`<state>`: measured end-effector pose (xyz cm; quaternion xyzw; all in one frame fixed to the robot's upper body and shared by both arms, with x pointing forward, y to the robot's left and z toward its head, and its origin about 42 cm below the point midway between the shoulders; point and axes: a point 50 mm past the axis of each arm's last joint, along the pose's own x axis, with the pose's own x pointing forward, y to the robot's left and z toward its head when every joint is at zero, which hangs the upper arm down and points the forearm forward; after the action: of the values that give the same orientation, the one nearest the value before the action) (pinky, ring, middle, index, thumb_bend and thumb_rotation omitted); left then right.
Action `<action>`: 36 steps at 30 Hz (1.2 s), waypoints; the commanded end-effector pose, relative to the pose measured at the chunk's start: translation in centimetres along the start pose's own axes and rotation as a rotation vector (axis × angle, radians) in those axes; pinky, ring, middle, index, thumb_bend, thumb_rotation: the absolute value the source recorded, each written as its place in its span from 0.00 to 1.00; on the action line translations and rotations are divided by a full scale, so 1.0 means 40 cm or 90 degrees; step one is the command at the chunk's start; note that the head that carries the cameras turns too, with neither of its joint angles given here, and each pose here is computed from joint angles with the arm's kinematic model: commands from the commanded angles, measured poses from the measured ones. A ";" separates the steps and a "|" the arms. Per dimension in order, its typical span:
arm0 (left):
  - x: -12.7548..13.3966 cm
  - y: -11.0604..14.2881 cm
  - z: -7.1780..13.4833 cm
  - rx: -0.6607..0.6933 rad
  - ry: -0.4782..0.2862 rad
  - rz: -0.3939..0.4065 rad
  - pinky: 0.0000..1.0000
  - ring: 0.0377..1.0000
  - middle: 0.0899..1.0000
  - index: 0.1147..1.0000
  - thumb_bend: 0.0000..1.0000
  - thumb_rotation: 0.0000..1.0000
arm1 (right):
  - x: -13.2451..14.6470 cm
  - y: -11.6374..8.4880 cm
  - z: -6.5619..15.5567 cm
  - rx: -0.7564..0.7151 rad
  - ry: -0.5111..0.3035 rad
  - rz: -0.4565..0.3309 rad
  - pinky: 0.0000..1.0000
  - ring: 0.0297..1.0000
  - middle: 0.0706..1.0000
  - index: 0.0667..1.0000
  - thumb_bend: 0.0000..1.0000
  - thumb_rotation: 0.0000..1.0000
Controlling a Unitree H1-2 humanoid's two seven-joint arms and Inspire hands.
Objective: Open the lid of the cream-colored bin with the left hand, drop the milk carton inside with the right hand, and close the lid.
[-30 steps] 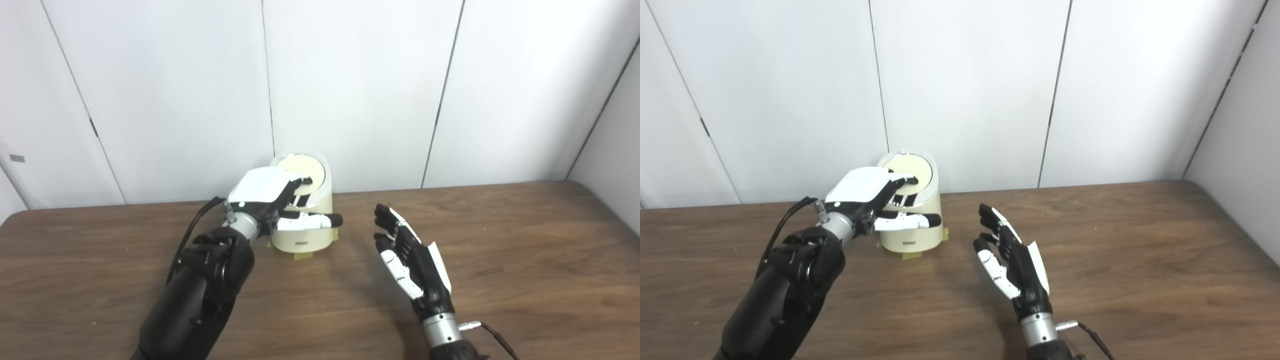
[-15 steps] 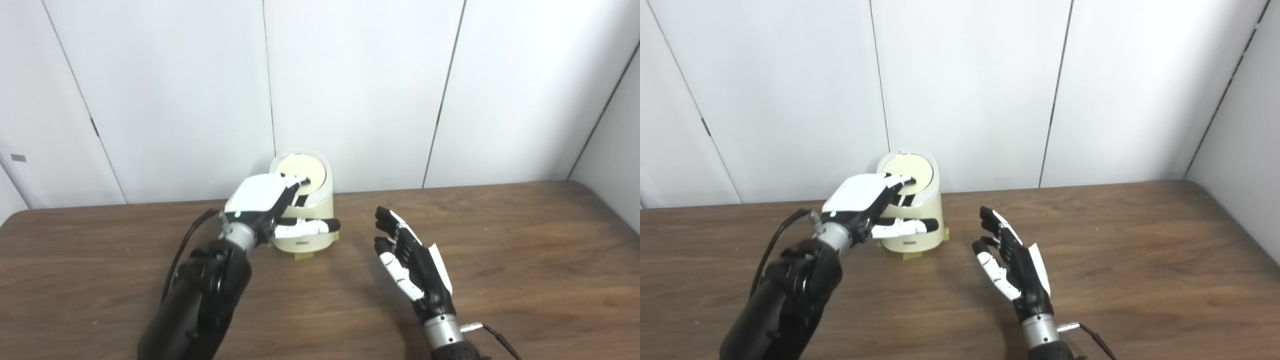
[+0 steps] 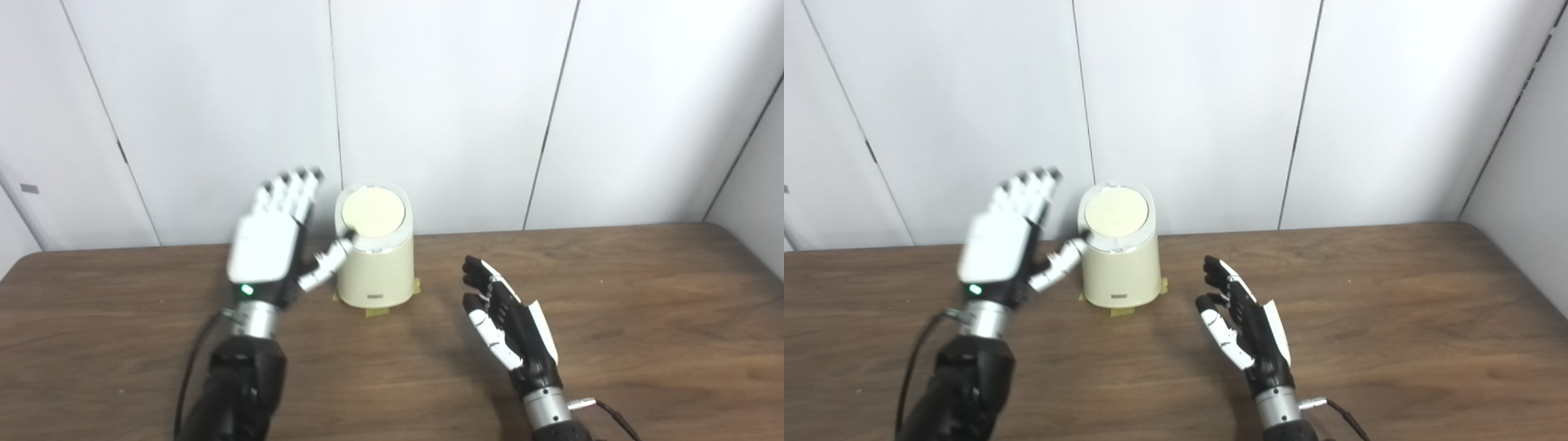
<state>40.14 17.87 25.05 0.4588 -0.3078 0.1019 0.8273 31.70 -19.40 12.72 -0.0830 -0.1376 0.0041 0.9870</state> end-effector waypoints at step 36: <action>-0.383 0.025 -0.215 -0.586 0.204 -0.063 0.94 0.95 0.95 0.91 0.20 0.92 | -0.014 -0.058 -0.016 -0.041 -0.027 -0.047 0.80 0.86 0.86 0.84 0.19 0.72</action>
<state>30.75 27.50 12.98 0.0302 -0.1499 -0.0105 0.9882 31.54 -20.47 12.83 -0.0838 -0.1588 -0.0316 0.9832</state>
